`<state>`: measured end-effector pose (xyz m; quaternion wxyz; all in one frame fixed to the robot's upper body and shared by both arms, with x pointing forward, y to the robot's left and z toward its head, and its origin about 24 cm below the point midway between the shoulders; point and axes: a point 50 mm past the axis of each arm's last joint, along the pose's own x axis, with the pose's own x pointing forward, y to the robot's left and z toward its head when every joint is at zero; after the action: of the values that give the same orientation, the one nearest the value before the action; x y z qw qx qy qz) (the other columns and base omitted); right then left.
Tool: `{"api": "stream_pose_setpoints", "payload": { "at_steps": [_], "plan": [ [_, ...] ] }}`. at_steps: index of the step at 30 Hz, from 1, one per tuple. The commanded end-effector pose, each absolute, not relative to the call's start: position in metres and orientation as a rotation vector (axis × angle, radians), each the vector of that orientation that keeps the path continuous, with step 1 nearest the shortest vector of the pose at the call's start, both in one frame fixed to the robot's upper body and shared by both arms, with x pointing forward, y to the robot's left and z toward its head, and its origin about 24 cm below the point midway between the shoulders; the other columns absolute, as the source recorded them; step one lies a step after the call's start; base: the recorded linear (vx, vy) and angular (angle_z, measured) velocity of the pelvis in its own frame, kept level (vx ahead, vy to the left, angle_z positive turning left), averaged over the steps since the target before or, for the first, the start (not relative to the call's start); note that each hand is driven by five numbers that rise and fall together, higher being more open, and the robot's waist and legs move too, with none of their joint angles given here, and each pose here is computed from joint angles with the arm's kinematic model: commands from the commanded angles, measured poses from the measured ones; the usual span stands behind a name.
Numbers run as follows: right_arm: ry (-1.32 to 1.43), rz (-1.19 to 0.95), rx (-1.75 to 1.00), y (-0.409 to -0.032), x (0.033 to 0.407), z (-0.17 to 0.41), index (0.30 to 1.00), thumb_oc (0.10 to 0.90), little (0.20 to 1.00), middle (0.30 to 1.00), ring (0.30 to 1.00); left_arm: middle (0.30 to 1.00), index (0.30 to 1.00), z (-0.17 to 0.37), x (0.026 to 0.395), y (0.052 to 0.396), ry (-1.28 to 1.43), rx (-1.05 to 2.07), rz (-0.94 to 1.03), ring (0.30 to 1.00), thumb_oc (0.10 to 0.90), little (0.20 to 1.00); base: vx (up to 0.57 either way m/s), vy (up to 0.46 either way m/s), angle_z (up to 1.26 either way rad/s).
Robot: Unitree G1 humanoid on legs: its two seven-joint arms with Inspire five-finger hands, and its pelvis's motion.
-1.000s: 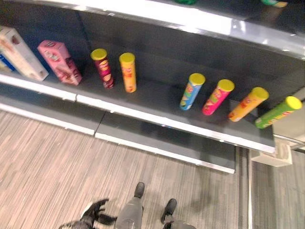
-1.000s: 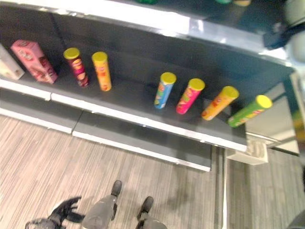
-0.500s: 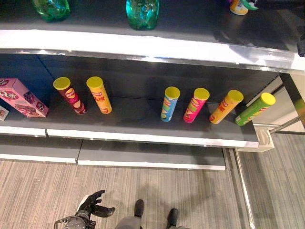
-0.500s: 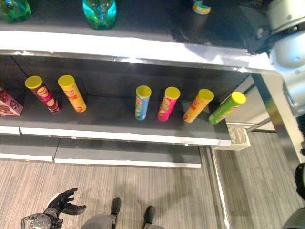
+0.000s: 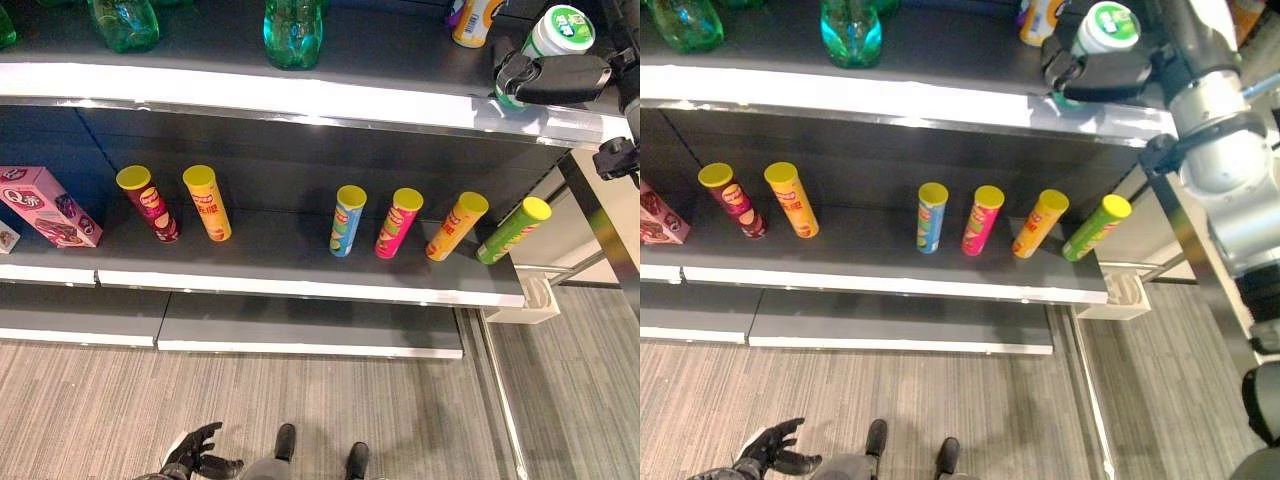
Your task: Put the goods on the table back onto the shelves and tidy them up.
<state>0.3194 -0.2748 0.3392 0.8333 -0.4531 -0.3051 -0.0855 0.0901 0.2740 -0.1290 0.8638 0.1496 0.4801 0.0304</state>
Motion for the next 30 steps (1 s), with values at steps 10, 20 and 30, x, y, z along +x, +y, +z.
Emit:
{"api": "stream_pose_setpoints", "payload": {
  "at_steps": [10,20,30],
  "plan": [
    [-0.808,-0.288,-0.875,-0.272,0.312,0.387,0.300,0.400,0.300,0.300,0.300,0.900,0.900,-0.124,0.097,0.282,0.980,0.389,0.052,0.900,0.800,0.900,0.00,0.000,0.01],
    [-0.804,-0.290,-0.881,-0.268,0.317,0.388,0.300,0.400,0.300,0.300,0.300,0.900,0.900,-0.125,0.097,0.281,0.981,0.388,0.049,0.900,0.800,0.900,0.00,0.000,0.00],
    [-0.798,-0.371,-0.866,-0.274,0.321,0.398,0.300,0.400,0.300,0.300,0.300,0.900,0.900,-0.124,0.103,0.281,0.974,0.406,0.042,0.900,0.800,0.900,0.01,0.002,0.15]
  ]
}}
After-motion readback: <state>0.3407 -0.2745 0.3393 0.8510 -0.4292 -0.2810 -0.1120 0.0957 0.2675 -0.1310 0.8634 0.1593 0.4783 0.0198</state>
